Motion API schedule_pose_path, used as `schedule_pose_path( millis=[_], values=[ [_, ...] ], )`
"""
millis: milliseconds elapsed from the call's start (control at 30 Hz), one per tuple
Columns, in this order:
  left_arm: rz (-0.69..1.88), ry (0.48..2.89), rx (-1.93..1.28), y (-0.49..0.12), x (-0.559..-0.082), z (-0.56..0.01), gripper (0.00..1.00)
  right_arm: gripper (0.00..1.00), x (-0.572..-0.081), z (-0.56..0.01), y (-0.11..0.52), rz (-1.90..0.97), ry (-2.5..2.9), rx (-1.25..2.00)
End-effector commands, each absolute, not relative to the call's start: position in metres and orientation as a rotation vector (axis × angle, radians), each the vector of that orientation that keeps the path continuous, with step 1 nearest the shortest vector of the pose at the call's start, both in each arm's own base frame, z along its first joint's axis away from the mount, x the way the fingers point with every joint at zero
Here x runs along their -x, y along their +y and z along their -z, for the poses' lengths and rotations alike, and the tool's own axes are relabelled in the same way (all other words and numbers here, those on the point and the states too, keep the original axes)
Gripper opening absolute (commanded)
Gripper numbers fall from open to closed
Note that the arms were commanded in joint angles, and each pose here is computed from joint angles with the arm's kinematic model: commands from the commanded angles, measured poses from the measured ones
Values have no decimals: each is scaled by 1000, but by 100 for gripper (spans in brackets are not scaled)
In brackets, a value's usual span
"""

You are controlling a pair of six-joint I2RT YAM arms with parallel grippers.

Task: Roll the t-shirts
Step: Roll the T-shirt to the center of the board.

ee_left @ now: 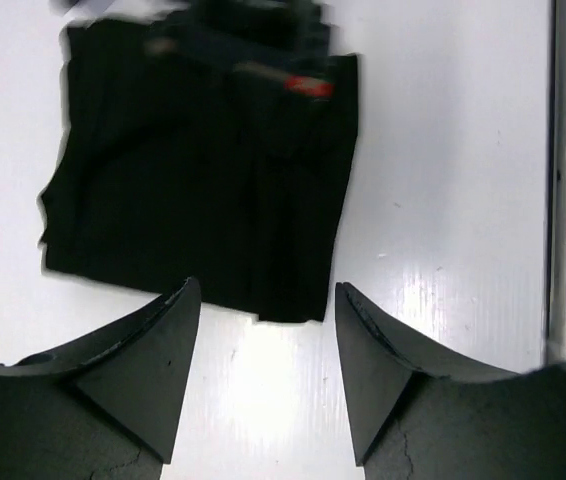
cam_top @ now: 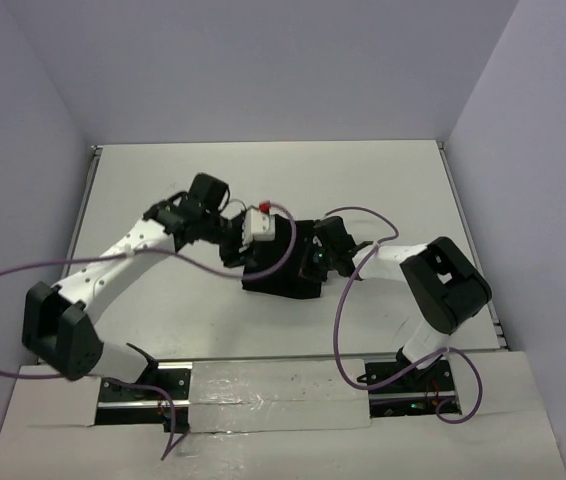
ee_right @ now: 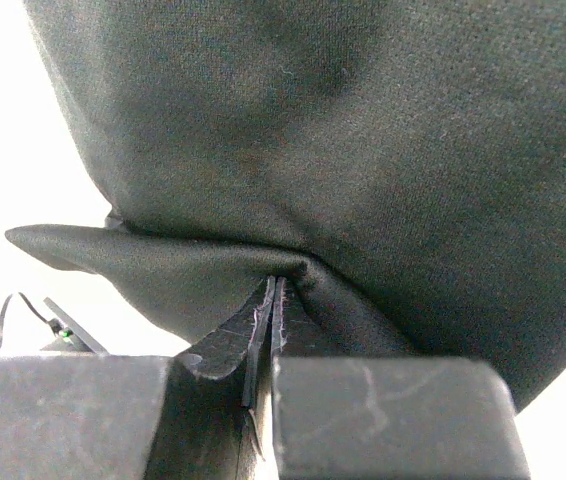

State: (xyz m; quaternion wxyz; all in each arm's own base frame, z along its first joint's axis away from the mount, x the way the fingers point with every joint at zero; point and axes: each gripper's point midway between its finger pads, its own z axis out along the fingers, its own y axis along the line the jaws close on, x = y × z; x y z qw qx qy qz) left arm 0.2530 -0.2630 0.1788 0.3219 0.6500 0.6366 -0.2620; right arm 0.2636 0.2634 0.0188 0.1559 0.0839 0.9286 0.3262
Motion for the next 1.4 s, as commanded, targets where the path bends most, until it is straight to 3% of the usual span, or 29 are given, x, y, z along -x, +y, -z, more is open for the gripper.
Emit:
schedule_pose_path(
  millis=[0,33,100,267,567,900,1367],
  values=[
    [496,1386,-1816,-286,-237,-157,65,0,-262,-4,256,-894,2682,-263],
    [438,1387,-1874,-278,-225,-125,65,0,-261,-5,256,-898,2679,-261],
    [334,1276,-1882,-283,-234,-120,67,0,-260,-6,257,-910,2671,-260],
    [139,1328,-1899,-277,-257,-80,68,0,-261,-7,260,-931,2666,-257],
    [38,1354,-1952,-265,-261,-45,66,0,-260,-9,260,-944,2665,-222],
    [51,1386,-2072,-251,-249,-10,66,0,-262,-18,258,-951,2655,-206],
    [282,1432,-2340,-236,-204,17,70,0,-267,-28,256,-928,2643,-184]
  ],
)
